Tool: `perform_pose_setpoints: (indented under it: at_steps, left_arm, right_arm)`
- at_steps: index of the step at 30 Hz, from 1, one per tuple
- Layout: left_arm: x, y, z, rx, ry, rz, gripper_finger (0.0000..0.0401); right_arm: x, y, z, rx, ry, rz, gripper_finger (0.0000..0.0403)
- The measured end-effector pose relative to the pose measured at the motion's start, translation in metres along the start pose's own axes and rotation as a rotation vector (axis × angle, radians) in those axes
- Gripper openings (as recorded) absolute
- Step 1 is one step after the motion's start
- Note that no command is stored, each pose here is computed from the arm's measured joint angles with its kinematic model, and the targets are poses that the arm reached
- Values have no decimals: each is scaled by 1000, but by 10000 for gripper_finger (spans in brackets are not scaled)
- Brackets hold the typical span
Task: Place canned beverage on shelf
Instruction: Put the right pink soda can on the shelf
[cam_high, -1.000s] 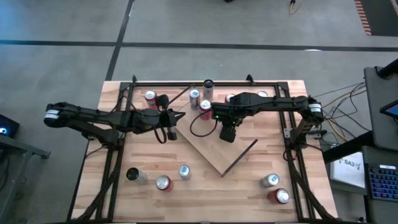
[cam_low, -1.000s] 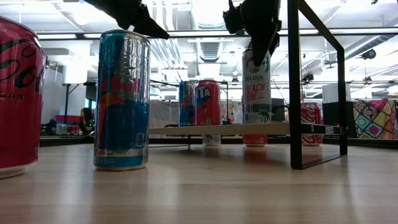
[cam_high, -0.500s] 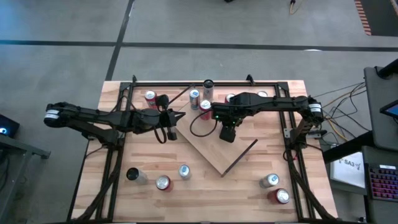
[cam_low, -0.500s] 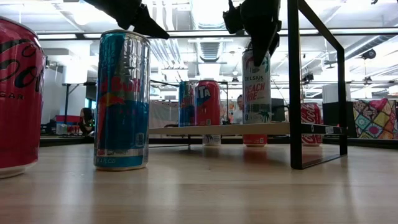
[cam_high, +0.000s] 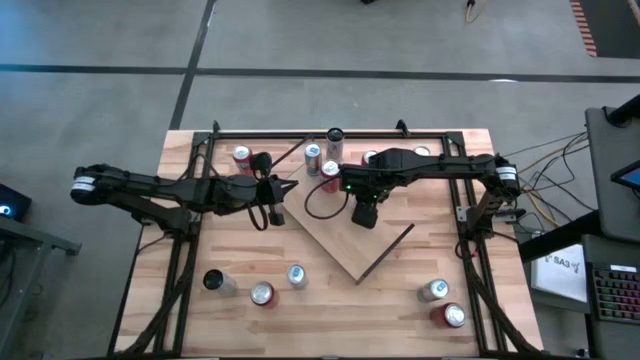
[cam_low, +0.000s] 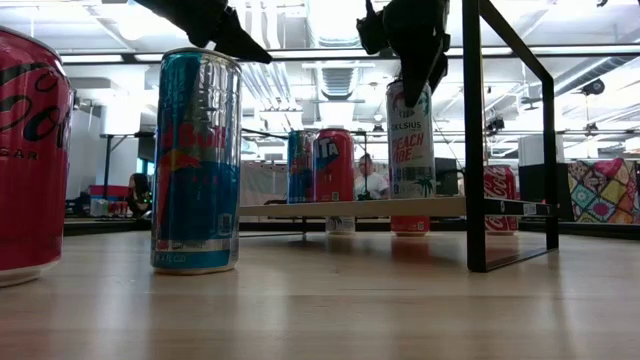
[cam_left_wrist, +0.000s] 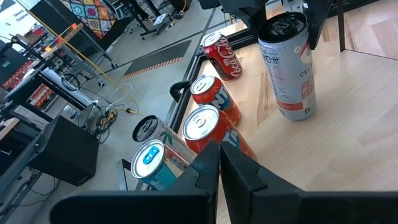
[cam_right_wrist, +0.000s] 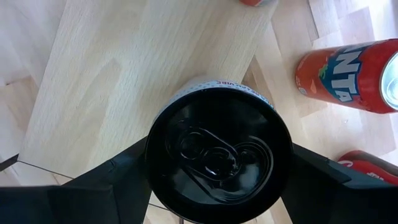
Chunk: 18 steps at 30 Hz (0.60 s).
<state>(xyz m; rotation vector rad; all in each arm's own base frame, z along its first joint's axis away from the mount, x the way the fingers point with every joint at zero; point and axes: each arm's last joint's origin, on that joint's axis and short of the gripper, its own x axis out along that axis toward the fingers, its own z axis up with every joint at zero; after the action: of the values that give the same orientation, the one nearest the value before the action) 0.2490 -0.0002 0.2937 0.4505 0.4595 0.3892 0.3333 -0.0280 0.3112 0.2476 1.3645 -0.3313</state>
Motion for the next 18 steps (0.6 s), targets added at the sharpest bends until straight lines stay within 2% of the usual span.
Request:
perform_pose_setpoints:
  at_steps: [14, 18]
  left_arm:
    - [0, 0, 0, 0, 1, 0, 0]
    - [0, 0, 0, 1, 1, 0, 0]
  right_arm:
    - [0, -1, 0, 4, -2, -5, 277]
    - [0, -2, 1, 37, -3, -5, 277]
